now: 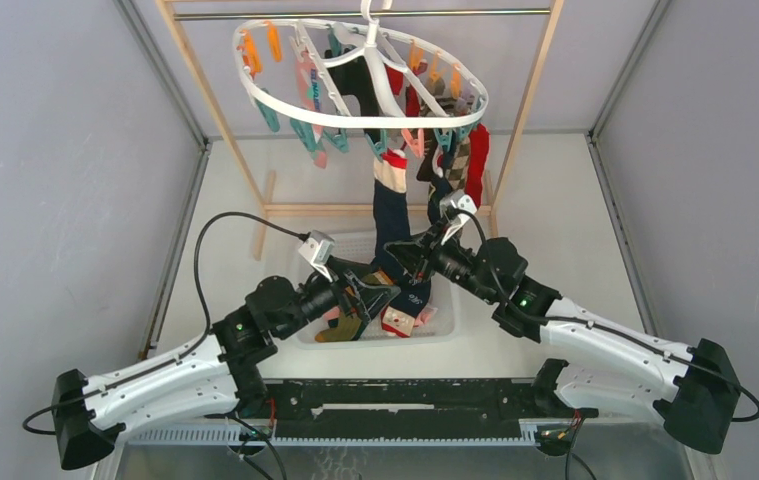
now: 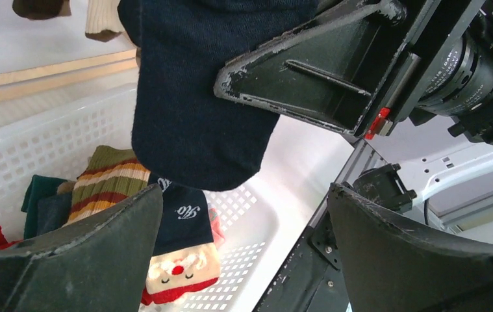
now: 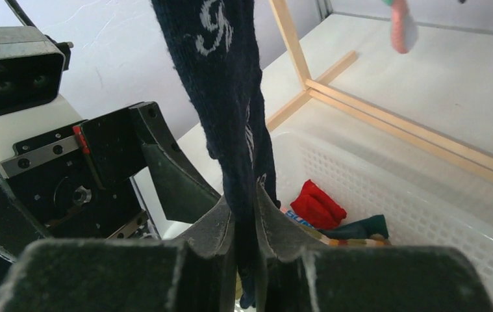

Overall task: Remove the socks clipped to the hanger
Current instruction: Remove the sock from the hanger.

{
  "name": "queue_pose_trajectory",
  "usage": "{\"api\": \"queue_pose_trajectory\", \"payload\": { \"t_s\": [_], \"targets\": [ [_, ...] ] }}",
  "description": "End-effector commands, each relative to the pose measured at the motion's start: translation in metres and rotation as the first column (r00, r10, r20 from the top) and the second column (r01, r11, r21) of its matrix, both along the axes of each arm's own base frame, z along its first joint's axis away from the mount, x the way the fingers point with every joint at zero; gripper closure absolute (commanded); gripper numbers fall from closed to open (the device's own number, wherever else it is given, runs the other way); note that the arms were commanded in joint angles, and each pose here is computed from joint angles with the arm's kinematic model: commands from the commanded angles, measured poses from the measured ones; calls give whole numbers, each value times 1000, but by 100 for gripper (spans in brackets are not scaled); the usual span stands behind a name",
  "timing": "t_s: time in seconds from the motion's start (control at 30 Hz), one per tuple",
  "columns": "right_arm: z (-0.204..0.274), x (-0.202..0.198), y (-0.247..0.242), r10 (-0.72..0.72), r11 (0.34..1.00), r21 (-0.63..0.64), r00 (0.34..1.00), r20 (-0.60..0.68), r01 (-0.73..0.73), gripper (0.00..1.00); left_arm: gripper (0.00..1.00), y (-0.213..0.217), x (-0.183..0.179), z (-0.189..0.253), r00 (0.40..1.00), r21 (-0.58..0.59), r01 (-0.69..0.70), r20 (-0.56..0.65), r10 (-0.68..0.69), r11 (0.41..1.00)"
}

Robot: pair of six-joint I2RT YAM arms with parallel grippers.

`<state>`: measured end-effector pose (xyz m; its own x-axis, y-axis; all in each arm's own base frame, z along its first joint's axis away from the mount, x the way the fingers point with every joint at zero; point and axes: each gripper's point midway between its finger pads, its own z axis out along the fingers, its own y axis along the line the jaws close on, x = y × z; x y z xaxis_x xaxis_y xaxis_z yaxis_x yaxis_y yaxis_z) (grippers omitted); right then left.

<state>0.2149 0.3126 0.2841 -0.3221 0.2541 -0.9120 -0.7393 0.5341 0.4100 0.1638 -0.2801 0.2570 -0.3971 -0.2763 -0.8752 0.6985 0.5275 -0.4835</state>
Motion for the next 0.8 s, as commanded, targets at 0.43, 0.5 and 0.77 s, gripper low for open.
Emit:
{"api": "queue_pose_trajectory", "payload": {
  "t_s": [0.43, 0.5, 0.77],
  "targets": [
    [43, -14, 10, 38, 996, 84, 998, 58, -43, 86, 0, 4, 19, 25, 983, 11, -83, 163, 80, 996],
    [43, -14, 11, 40, 996, 83, 998, 57, -45, 87, 0, 5, 22, 22, 981, 28, -100, 173, 93, 995],
    [44, -17, 14, 55, 995, 75, 997, 58, -60, 88, 0, 1, 31, 22, 971, 65, -126, 213, 110, 990]
  ]
}}
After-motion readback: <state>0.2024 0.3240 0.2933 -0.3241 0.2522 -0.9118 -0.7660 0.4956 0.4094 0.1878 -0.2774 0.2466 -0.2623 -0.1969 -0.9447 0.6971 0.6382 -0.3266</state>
